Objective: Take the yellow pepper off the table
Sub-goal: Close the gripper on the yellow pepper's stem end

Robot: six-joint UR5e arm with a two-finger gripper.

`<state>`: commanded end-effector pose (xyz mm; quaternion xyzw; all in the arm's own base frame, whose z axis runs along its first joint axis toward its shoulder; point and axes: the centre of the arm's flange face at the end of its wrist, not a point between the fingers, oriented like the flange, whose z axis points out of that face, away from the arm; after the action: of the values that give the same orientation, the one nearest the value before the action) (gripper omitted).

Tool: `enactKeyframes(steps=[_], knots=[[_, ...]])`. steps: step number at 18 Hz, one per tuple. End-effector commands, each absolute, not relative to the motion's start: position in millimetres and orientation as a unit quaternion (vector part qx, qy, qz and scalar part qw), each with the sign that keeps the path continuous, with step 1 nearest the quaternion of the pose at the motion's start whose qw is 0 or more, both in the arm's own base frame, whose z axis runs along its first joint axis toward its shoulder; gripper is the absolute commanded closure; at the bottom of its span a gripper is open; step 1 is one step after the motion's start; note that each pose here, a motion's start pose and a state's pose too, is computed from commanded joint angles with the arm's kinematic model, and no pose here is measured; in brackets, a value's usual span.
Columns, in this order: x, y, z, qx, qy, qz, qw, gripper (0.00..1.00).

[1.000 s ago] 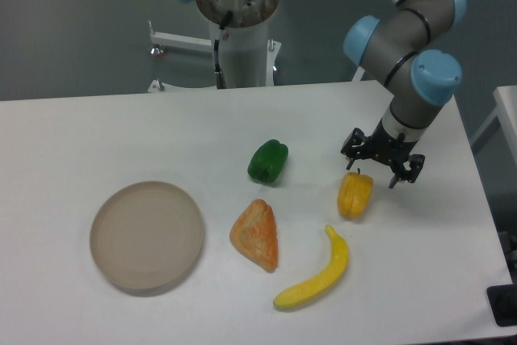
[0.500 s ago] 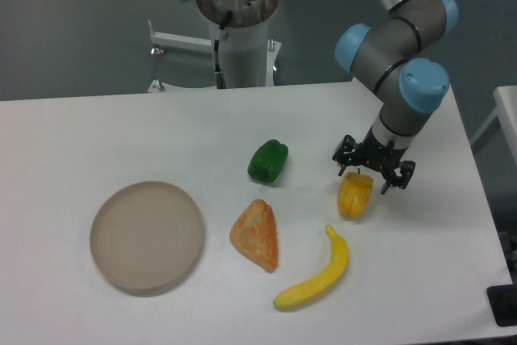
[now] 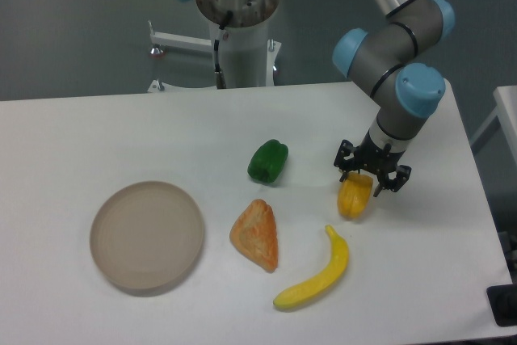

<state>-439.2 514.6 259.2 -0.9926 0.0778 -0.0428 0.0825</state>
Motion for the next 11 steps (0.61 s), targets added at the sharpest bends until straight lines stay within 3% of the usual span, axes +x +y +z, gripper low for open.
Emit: enactKeyframes(steps=[6,11], knots=[[-449.4,520.0,279.9,-0.992,0.078,-0.027,0.094,0.45],[-475.5,542.1,309.3,-0.986,0.122,0.014,0.111,0.45]])
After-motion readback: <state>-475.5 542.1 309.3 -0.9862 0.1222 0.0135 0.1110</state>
